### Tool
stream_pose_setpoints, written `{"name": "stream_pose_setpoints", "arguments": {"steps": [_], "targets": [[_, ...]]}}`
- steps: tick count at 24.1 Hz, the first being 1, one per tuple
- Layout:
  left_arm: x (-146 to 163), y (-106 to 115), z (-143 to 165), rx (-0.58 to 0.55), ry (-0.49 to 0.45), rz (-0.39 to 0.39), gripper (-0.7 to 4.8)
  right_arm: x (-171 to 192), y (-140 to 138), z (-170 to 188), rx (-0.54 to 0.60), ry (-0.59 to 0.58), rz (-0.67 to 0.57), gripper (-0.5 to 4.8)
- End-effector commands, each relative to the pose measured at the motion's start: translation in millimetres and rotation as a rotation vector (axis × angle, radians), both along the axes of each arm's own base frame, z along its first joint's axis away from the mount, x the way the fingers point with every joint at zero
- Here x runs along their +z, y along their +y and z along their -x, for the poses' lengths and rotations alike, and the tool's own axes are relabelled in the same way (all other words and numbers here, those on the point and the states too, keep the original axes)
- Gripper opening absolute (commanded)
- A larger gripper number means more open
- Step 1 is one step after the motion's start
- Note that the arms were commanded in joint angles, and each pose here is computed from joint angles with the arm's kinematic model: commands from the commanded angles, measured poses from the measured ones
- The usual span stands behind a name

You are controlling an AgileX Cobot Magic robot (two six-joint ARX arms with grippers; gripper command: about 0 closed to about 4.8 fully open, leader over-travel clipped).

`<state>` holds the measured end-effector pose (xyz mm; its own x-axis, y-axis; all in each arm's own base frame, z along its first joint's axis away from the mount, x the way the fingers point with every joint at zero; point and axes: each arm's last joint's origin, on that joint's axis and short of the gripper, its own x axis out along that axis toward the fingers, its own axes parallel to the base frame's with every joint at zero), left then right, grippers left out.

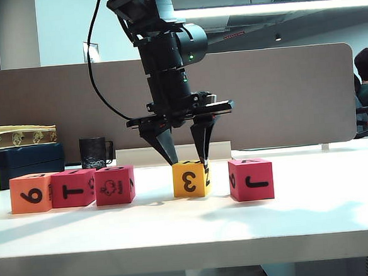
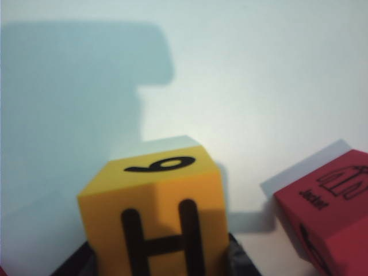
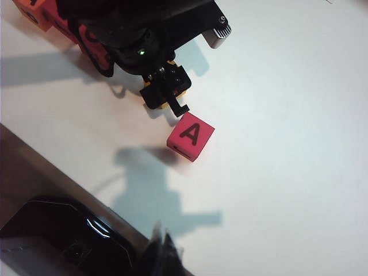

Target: Select the appropriate blocks from the scattered letter blocks on the table and arrange them in a row to spell out "ALOHA".

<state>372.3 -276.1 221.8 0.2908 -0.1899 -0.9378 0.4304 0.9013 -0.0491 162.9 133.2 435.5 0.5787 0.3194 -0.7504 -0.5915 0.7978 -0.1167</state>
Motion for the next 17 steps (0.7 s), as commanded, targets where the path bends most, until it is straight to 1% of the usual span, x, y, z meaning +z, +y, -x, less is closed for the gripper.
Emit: {"name": "stream_pose_setpoints", "arguments": {"steps": [1,4,7,9,12,14,17], "targets": [[-3.4,2.9,-0.2,0.021,-0.020,-0.078,2.39,2.0,0.1,0.4,0.006,-0.013,-0.010,-0.05],[-3.7,5.7,1.0,0.034,-0.022,-0.125,2.39,2.0,0.1,0.4,0.008,-0.014,-0.007,-0.05],[-4.7,8.5,3.4,0.039,-0.002,-0.163,2.39,2.0,0.1,0.4,0.011,-0.016,-0.005,-0.05],[-5.0,9.5,4.4,0.040,0.005,-0.177,2.39,2.0,0.1,0.4,0.012,-0.016,-0.004,-0.05],[-5.6,14.4,5.8,0.054,0.015,-0.236,2.39,2.0,0.0,0.4,0.013,-0.016,-0.003,-0.05],[-6.0,18.5,6.6,0.058,0.037,-0.258,2.39,2.0,0.0,0.4,0.013,-0.016,-0.003,-0.05],[-6.5,22.6,6.0,0.064,0.054,-0.272,2.39,2.0,0.1,0.4,0.014,-0.017,-0.003,-0.05]]}}
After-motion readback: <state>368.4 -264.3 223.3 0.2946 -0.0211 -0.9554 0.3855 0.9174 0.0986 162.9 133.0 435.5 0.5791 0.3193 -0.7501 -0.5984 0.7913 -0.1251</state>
